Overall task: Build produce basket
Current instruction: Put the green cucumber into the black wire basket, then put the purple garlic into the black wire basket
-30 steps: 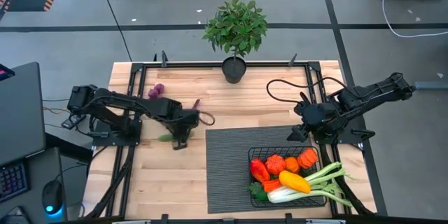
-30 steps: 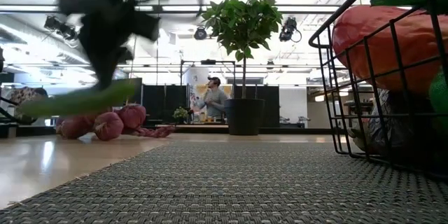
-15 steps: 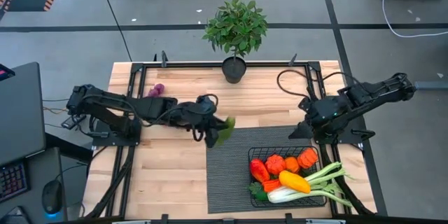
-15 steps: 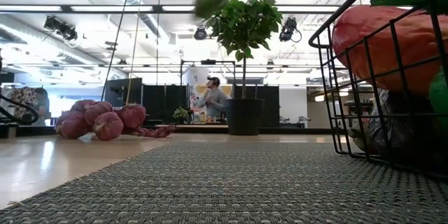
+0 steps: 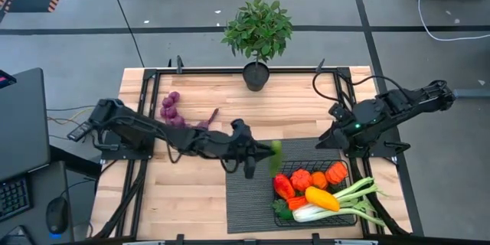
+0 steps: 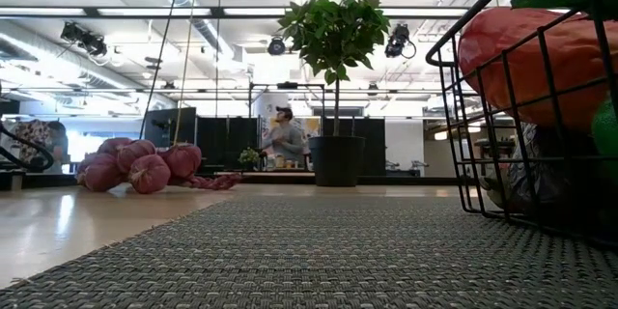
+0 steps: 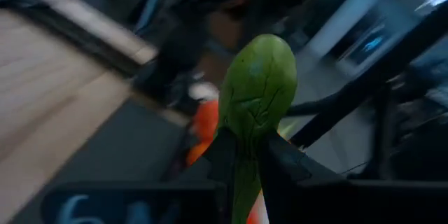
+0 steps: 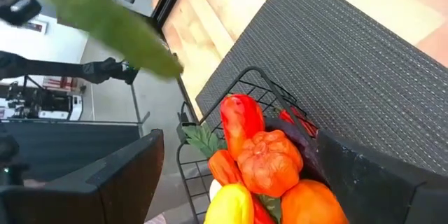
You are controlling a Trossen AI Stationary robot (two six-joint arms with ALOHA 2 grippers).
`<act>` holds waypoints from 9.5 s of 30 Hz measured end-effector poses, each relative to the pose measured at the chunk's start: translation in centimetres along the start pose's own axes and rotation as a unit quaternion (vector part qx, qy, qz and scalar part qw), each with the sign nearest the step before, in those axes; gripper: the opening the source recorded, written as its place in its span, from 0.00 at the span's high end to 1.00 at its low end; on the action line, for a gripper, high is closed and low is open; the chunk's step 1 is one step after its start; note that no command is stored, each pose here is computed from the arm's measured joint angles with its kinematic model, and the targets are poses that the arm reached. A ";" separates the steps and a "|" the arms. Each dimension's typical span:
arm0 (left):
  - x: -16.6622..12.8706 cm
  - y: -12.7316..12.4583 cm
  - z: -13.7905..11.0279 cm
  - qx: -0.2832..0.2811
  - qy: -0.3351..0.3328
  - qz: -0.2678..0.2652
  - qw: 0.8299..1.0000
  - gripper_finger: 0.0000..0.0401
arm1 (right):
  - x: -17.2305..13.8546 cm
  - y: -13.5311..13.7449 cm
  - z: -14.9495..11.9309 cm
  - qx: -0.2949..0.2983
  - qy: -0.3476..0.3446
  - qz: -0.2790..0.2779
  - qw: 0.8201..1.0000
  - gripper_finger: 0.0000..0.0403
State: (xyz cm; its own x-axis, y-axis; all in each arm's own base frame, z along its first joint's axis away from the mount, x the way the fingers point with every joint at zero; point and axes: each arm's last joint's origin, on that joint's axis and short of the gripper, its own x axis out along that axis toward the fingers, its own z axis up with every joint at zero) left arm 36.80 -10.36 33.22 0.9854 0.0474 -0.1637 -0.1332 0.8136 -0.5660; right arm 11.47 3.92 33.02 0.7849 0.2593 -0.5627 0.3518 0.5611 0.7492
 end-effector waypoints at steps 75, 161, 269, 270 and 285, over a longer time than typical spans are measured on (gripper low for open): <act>-9.5 27.3 -0.8 0.052 0.617 0.159 0.769 0.37 | 0.1 -0.4 0.1 0.023 -0.027 -0.037 0.999 0.07; -3.0 34.0 -1.0 -0.028 0.516 0.372 0.771 0.58 | 0.2 -1.1 0.1 0.108 -0.067 -0.086 0.988 0.07; 3.5 -6.5 15.9 -0.048 -0.105 -0.207 0.972 0.94 | 2.9 5.1 2.8 -0.445 -0.210 0.071 0.868 0.08; 3.8 -6.6 15.4 -0.051 -0.107 -0.197 0.973 0.94 | 2.6 5.1 2.8 -0.452 -0.215 0.072 0.863 0.08; 10.9 -7.2 7.4 -0.096 -0.184 -0.186 0.960 0.92 | -4.5 1.0 1.5 -0.439 -0.256 0.004 0.861 0.08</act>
State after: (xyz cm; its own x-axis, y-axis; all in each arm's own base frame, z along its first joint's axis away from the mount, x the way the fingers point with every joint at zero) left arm 49.28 -11.41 41.52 0.9343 0.0041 0.3564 0.2540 0.6939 -0.6738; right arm 8.99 2.13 36.82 0.9865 0.0114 -0.1634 0.0005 0.9973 0.0728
